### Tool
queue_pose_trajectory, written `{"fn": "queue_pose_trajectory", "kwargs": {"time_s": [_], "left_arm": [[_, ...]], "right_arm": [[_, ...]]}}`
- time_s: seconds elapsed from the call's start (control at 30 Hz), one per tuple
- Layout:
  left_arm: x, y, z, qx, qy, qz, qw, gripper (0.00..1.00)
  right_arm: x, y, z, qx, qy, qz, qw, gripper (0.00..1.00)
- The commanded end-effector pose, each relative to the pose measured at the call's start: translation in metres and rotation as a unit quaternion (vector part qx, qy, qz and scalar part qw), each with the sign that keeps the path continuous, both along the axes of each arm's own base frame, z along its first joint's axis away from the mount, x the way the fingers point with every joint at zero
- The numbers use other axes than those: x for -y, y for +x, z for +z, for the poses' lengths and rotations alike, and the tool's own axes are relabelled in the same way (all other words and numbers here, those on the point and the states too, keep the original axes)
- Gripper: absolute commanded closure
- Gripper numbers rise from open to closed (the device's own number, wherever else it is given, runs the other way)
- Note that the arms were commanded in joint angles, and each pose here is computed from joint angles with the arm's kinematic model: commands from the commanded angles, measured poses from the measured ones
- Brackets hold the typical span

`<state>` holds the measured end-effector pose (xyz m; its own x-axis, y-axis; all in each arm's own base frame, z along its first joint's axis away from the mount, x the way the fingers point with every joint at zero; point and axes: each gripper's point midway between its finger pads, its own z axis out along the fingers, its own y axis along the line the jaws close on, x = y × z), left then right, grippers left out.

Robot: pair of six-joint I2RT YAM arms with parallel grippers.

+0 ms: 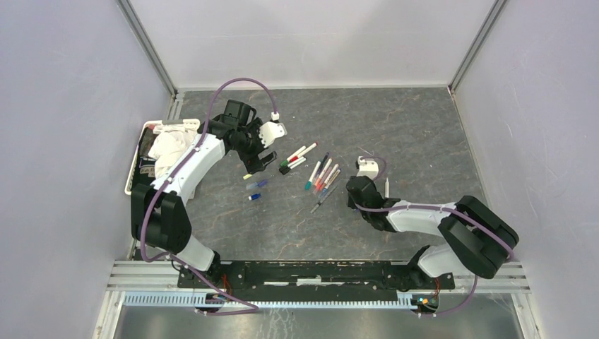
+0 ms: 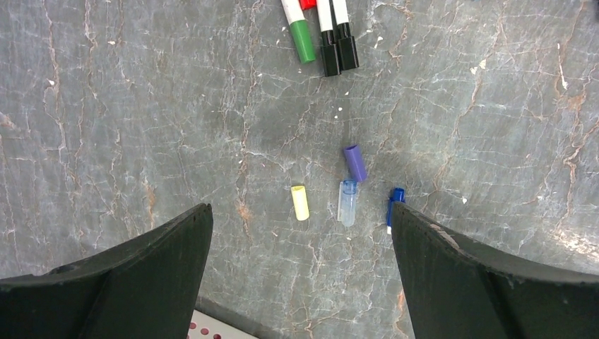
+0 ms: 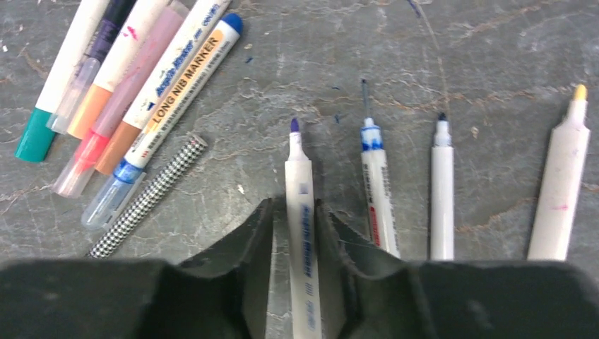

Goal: Open the pen caps
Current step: Place the pen at the center of the board.

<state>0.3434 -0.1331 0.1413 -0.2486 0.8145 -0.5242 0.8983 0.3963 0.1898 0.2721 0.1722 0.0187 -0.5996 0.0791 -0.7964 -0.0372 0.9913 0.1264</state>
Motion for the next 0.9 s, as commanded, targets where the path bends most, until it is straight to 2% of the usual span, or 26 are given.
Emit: {"fn": "queue_pose_trajectory", "kwargs": {"time_s": [0.0, 0.07, 0.17, 0.53, 0.7, 0.87], "left_arm": [[0.001, 0.005, 0.026, 0.038, -0.007, -0.018, 0.999, 0.0], [0.002, 0.004, 0.027, 0.039, -0.008, -0.02, 0.999, 0.0], [0.002, 0.003, 0.027, 0.037, -0.009, -0.024, 0.999, 0.0], [0.002, 0.0, 0.03, 0.038, -0.01, -0.028, 0.999, 0.0], [0.002, 0.0, 0.035, 0.041, -0.015, -0.023, 0.999, 0.0], [0.002, 0.008, 0.047, 0.041, -0.037, 0.005, 0.998, 0.0]], "right_arm": [[-0.003, -0.003, -0.007, -0.033, -0.018, 0.01, 0.999, 0.63], [-0.006, -0.004, -0.003, -0.031, -0.008, 0.015, 0.999, 0.57], [-0.009, -0.003, 0.006, -0.025, 0.001, 0.022, 0.999, 0.55], [-0.011, -0.003, 0.023, -0.021, 0.007, 0.031, 0.999, 0.63], [-0.025, 0.008, 0.06, 0.011, 0.037, 0.043, 0.998, 0.63], [-0.043, 0.026, 0.092, 0.026, 0.034, 0.061, 0.997, 0.61]]}}
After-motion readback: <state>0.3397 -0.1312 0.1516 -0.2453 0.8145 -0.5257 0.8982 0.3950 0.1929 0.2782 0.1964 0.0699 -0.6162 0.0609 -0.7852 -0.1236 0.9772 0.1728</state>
